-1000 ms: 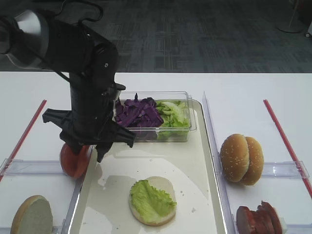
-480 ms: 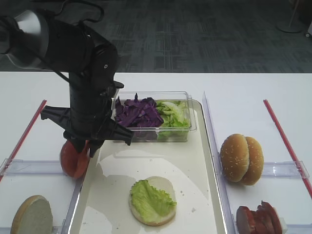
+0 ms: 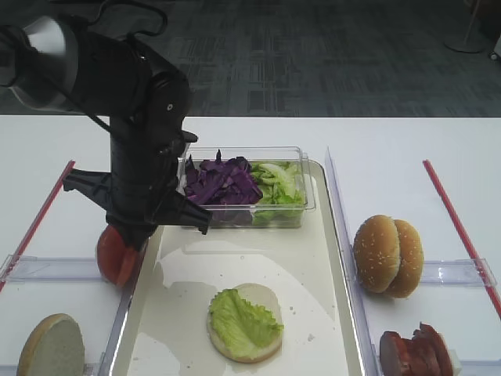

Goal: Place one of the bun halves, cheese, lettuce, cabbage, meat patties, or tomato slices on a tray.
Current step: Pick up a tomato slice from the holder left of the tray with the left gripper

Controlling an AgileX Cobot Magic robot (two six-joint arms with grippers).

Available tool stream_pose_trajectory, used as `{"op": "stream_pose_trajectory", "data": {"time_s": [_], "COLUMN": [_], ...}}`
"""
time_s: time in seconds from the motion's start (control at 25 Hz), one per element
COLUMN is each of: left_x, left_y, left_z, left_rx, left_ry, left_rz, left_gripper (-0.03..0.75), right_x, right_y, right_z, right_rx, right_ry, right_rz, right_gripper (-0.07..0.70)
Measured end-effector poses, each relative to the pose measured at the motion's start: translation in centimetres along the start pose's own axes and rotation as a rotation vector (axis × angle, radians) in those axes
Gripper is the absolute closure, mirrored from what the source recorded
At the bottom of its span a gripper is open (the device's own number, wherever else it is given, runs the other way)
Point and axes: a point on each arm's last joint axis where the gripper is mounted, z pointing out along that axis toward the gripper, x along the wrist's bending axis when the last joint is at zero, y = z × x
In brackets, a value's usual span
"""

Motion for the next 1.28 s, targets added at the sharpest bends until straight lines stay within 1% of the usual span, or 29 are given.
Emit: {"op": "stream_pose_trajectory", "data": {"time_s": [0.28,0.48,0.56,0.76,0.92,1.04,1.12,1.28], "left_x": [0.2,0.2,0.2,0.1,0.3,0.5,0.5,0.7], "left_y": [-0.1,-0.2,-0.2,-0.2,0.3,0.8,0.8,0.5], "left_z": [0.0,0.0,0.0,-0.3,-1.7,-2.9,-3.3,-4.1], "left_rx": [0.017,0.022,0.024,0.029,0.005,-0.003,-0.005,-0.017], "left_ry": [0.025,0.022,0.021,0.011,0.003,0.0,-0.011,-0.027], "left_rz": [0.006,0.005,0.02,0.03,0.033,0.045,0.049,0.044], "left_gripper": [0.689,0.689,0.689,0.689,0.689,0.689,0.689,0.689], "right_x": [0.0,0.0,0.0,0.0,0.0,0.0,0.0,0.0], "right_y": [0.0,0.0,0.0,0.0,0.0,0.0,0.0,0.0], "right_z": [0.0,0.0,0.0,0.0,0.0,0.0,0.0,0.0], "right_rx": [0.0,0.0,0.0,0.0,0.0,0.0,0.0,0.0], "right_ry": [0.0,0.0,0.0,0.0,0.0,0.0,0.0,0.0], "right_rz": [0.0,0.0,0.0,0.0,0.0,0.0,0.0,0.0], "right_gripper": [0.147,0.147,0.147,0.147,0.147,0.147,0.147,0.147]}}
